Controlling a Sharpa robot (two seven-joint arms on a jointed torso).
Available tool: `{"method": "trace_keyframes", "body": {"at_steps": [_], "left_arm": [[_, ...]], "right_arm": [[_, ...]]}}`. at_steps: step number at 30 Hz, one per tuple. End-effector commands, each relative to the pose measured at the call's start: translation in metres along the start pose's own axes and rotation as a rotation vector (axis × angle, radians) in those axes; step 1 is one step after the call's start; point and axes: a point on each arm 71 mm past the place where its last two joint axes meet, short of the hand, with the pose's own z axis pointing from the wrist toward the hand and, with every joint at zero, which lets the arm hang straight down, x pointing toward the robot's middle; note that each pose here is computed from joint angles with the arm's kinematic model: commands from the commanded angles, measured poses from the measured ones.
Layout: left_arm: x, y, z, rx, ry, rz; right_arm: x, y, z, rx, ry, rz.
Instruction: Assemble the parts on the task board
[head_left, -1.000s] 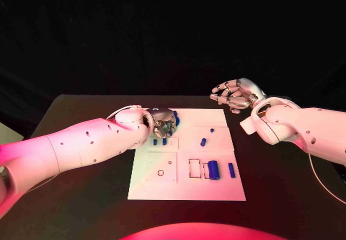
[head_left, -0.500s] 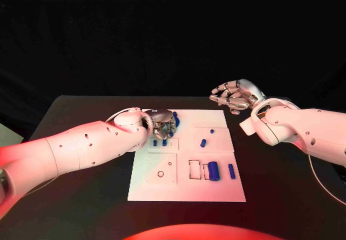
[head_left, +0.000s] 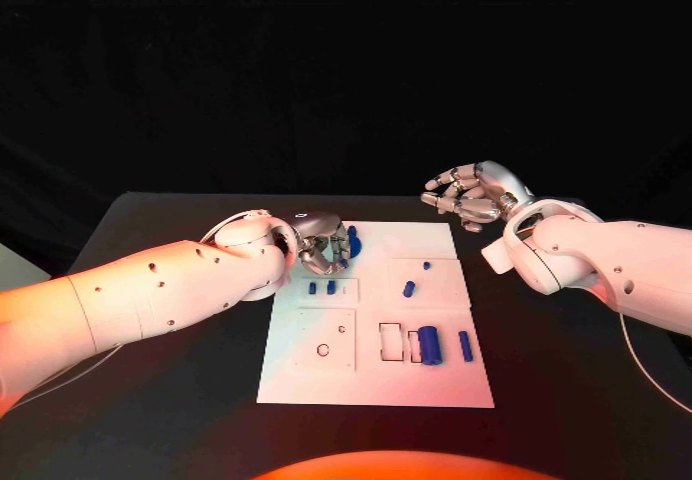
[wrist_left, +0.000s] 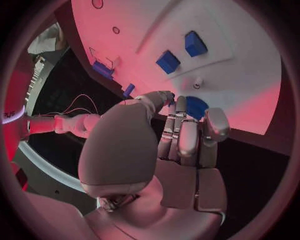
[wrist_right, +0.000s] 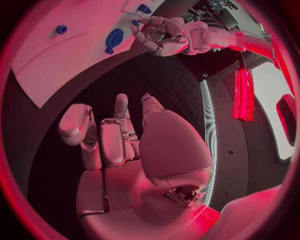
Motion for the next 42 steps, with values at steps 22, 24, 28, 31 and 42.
{"method": "trace_keyframes", "body": {"at_steps": [22, 24, 28, 31, 42], "left_arm": [[-0.0133, 0.0287, -0.0136, -0.074, 0.015, -0.008], [-0.0128, 0.0287, -0.0134, -0.074, 0.018, -0.006], [-0.0108, 0.0282, -0.012, -0.074, 0.028, -0.001], [-0.0084, 0.0278, -0.0107, -0.076, 0.037, 0.007], [-0.0037, 0.029, -0.0093, -0.084, 0.062, 0.018]], "right_arm": [[0.0, 0.001, -0.001, -0.014, 0.007, -0.009], [0.0, 0.001, -0.001, -0.015, 0.007, -0.009], [0.0, 0.001, -0.001, -0.015, 0.006, -0.009], [0.0, 0.001, -0.001, -0.016, 0.007, -0.009], [0.0, 0.001, 0.0, -0.017, 0.005, -0.009]]}}
